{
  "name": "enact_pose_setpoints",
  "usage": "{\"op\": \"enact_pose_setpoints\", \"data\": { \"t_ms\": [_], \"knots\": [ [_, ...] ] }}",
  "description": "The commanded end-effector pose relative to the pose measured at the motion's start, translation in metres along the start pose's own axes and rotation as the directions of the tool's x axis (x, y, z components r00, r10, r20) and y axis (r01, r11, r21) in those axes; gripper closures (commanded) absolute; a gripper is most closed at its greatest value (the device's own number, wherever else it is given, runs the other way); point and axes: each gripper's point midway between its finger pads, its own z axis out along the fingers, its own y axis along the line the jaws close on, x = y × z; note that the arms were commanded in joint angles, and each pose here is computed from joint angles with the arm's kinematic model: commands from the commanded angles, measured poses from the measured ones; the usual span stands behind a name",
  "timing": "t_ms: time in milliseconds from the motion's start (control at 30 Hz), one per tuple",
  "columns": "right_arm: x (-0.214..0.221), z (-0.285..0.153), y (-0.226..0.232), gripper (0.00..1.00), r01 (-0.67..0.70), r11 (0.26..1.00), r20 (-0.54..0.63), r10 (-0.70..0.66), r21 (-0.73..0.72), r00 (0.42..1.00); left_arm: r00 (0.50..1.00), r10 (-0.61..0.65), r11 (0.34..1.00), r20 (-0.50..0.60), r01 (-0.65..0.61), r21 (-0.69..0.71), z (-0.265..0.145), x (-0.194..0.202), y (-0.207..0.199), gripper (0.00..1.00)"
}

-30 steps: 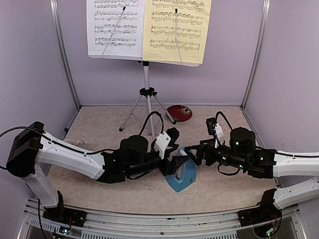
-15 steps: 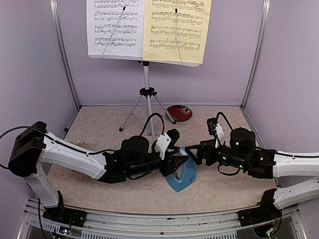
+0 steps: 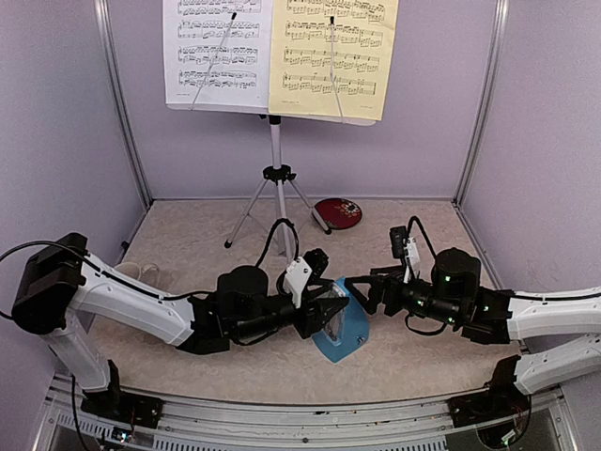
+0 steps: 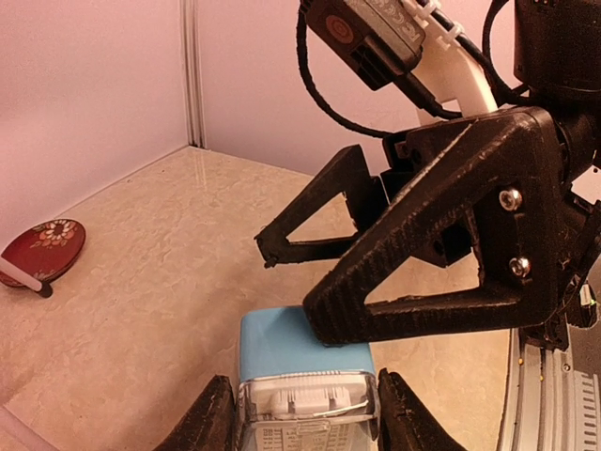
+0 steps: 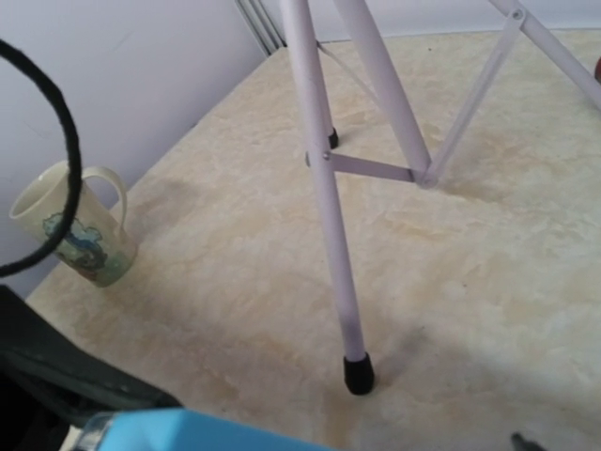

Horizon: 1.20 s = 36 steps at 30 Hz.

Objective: Set up the instrument practice props

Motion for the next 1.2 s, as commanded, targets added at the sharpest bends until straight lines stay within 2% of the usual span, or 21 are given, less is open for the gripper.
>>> {"op": "enact_pose_setpoints", "data": {
  "t_ms": [0, 433, 700, 867, 1100, 1167],
  "knots": [
    [0.063, -0.005, -0.056, 0.06, 0.047, 0.98, -0.185, -0.011, 0.191, 0.983, 1.0, 0.026, 1.0, 0.0, -0.026, -0.006, -0.008, 0.004, -0.002, 0.57],
    [0.087, -0.01, -0.075, 0.06, 0.042, 0.974, -0.22, 0.009, 0.224, 0.975, 0.996, 0.025, 0.999, 0.09, -0.028, 0.025, -0.03, -0.011, -0.003, 0.57],
    [0.089, -0.011, -0.072, 0.05, 0.037, 0.978, -0.224, 0.009, 0.204, 0.975, 0.996, 0.033, 0.999, 0.085, -0.036, 0.033, -0.029, -0.007, -0.005, 0.57],
    [0.063, -0.013, -0.057, 0.03, 0.043, 0.986, -0.167, -0.016, 0.158, 0.986, 0.997, 0.041, 0.999, 0.058, -0.042, 0.028, -0.017, -0.001, -0.005, 0.57],
    [-0.017, -0.026, -0.013, 0.01, 0.045, 0.998, 0.02, -0.046, 0.045, 0.999, 0.998, 0.06, 0.998, 0.016, -0.061, 0.029, 0.001, 0.008, -0.009, 0.56],
    [-0.029, -0.028, -0.002, 0.01, 0.039, 0.999, 0.04, -0.039, 0.005, 0.998, 0.998, 0.062, 0.998, 0.013, -0.062, 0.03, 0.003, 0.008, -0.009, 0.56]
  ]
}}
